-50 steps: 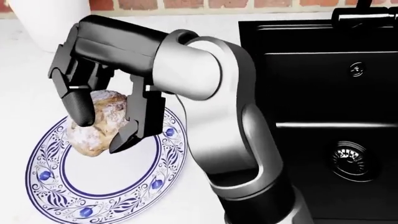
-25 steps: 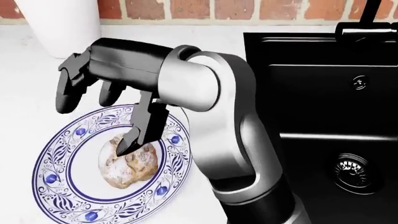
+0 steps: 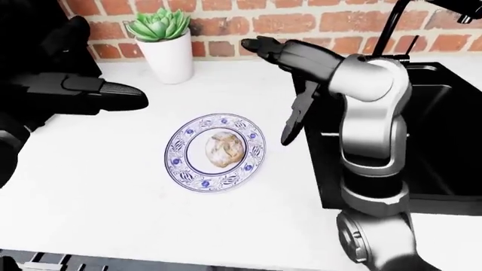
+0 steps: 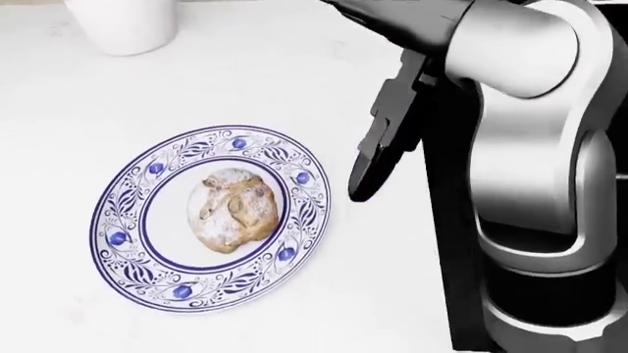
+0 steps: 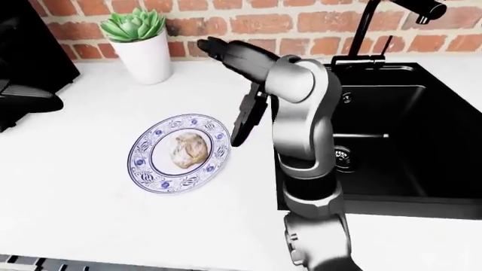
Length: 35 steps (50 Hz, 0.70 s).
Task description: Place the pastries on the plates.
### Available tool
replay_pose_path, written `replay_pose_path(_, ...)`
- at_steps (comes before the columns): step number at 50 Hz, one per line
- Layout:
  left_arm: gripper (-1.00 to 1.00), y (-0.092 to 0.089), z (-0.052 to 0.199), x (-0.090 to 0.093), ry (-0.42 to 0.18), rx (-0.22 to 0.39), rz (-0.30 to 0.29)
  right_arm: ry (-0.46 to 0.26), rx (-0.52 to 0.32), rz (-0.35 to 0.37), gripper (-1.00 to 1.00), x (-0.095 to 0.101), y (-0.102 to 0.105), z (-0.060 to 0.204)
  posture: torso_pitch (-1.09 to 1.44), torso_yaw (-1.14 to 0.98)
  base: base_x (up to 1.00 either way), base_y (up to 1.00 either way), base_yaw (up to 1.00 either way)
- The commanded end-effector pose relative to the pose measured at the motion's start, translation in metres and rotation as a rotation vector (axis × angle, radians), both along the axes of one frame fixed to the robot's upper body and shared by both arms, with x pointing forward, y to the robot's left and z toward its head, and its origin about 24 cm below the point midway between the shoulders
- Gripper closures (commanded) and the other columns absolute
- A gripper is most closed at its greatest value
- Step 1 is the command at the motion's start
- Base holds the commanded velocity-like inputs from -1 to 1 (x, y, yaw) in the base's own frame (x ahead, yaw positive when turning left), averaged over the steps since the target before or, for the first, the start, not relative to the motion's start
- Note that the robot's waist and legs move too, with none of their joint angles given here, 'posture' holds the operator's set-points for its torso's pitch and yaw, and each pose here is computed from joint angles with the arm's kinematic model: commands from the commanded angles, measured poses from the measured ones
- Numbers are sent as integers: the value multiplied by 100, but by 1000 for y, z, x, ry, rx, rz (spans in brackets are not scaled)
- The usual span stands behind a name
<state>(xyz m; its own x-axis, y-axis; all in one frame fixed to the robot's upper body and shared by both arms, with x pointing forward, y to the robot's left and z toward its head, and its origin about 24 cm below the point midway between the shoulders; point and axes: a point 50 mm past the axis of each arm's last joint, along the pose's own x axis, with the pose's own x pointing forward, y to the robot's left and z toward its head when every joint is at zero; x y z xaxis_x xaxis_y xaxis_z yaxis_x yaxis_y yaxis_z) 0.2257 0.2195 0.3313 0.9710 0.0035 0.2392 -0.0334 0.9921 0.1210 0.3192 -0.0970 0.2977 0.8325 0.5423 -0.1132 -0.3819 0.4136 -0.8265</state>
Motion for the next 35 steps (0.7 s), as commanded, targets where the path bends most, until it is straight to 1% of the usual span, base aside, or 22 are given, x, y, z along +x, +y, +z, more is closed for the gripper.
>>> replay_pose_path(1,-100,-1,12,-7,-71,-4,0,-112,15,-18,-100,-9,0,20,0,0,-43,-67,0)
replay_pose_path(4,-100,-2,12,-9,-71,-1,-3,-119,33,-67,-100,-8,-6,26,0,0,-43,-76,0)
replay_pose_path(5,-100,-3,14,-9,-72,2,-5,-106,33,-127,-100,-5,-12,26,0,0,-42,-82,0)
replay_pose_path(6,-100,-4,15,-10,-73,9,-7,-106,71,-157,-100,-3,-15,29,0,0,-43,-94,0)
replay_pose_path(8,-100,-7,15,-9,-72,22,-9,-106,112,-190,-100,1,-18,31,0,0,-42,-100,0)
replay_pose_path(11,-100,-11,14,-7,-69,27,-14,-96,175,-212,-100,4,-21,33,0,0,-42,-100,0)
replay_pose_path(12,-100,-11,17,-6,-84,20,-7,-100,204,-220,-100,4,-22,36,0,0,-43,-100,0)
replay_pose_path(14,-100,-14,16,-4,-82,26,-9,-100,295,-235,-100,4,-25,42,0,0,-43,-100,0)
replay_pose_path(16,-100,-16,12,-1,-77,30,-10,-102,373,-244,-100,5,-28,47,0,0,-43,-100,0)
replay_pose_path(21,-100,-20,8,3,-69,33,-15,-91,490,-242,-100,4,-35,52,0,0,-33,-100,0)
replay_pose_path(26,-100,-21,4,7,-60,37,-18,-99,512,-231,-100,0,-36,53,0,0,-32,-90,0)
replay_pose_path(35,-100,-23,-2,8,-50,39,-22,-81,581,-210,-100,-3,-35,50,0,0,-30,-84,0)
